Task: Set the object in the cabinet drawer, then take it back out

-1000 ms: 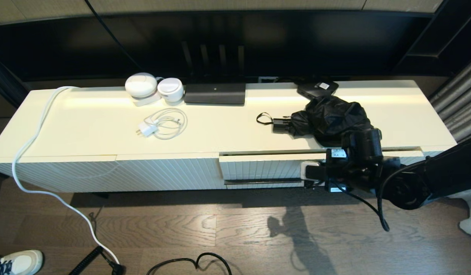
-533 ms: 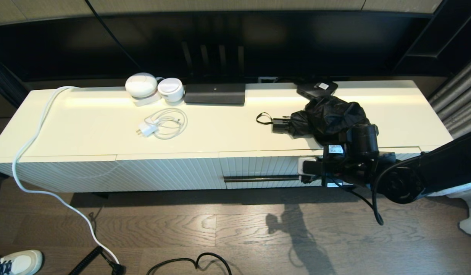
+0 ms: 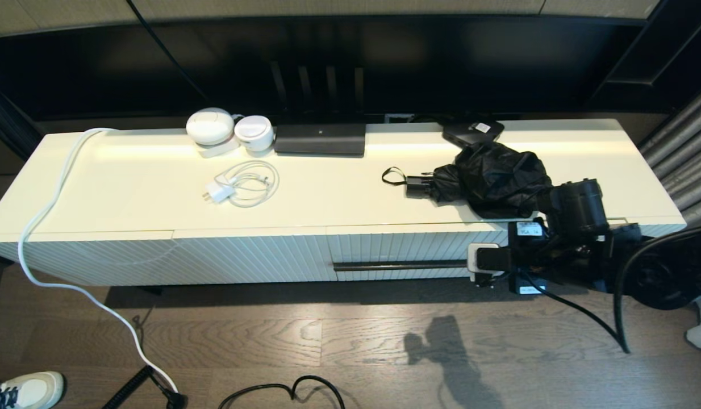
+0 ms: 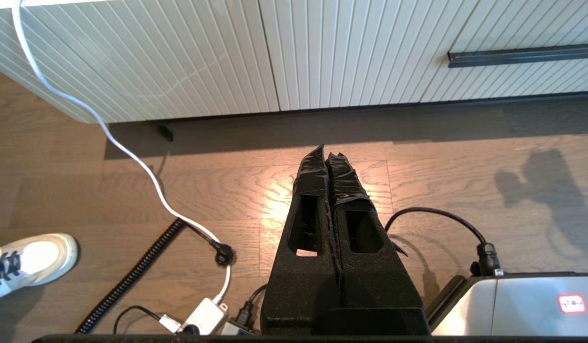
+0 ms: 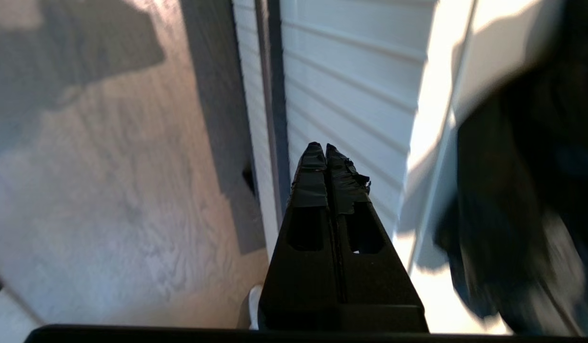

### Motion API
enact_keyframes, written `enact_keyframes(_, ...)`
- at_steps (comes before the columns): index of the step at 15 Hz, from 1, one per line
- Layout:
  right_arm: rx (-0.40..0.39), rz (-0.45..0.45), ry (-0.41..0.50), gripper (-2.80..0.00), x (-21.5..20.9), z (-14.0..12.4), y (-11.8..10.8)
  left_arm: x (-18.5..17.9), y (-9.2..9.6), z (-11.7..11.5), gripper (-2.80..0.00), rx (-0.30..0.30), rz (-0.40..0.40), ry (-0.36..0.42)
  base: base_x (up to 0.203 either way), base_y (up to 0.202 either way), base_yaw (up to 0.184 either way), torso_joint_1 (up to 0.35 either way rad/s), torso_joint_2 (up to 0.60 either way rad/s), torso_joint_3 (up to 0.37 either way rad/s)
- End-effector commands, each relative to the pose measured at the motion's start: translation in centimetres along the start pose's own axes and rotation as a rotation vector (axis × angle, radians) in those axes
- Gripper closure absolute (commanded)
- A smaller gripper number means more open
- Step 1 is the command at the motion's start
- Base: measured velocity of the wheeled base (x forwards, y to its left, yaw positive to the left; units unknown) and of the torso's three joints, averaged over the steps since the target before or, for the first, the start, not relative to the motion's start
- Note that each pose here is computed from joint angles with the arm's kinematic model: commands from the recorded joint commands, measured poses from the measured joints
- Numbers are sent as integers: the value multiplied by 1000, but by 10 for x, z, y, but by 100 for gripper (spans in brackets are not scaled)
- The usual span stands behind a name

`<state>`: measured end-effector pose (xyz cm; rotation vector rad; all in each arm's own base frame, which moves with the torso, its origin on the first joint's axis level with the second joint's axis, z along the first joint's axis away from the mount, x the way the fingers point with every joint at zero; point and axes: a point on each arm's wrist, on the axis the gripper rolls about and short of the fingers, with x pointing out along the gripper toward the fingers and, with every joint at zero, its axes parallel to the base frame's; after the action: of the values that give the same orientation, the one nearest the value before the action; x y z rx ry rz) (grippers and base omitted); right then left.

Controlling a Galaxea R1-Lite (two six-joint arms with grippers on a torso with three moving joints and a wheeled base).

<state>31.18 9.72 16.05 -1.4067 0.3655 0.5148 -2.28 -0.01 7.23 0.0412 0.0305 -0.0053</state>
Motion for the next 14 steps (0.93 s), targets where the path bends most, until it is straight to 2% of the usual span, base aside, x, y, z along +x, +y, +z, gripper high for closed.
enact_keyframes(1,13,-91,-16,0,-55,-5,-18,0,0,0,0,0,0,-1,0,0,0,0,0,0)
enact_keyframes(4,96,-165,28,0,-126,-25,-21,0,0,0,0,0,-1,-2,0,0,0,0,0,0)
enact_keyframes(7,218,-231,137,0,-204,-48,-3,0,0,0,0,0,0,-1,0,0,0,0,0,0)
enact_keyframes(10,401,-273,196,0,-275,-64,37,0,0,0,0,0,0,-1,0,0,0,0,0,0)
enact_keyframes(12,566,-300,218,0,-310,-69,67,0,0,0,0,0,0,-1,0,0,0,0,0,0)
enact_keyframes(14,733,-326,282,0,-330,-72,93,0,0,0,0,0,0,-2,0,0,0,0,0,0)
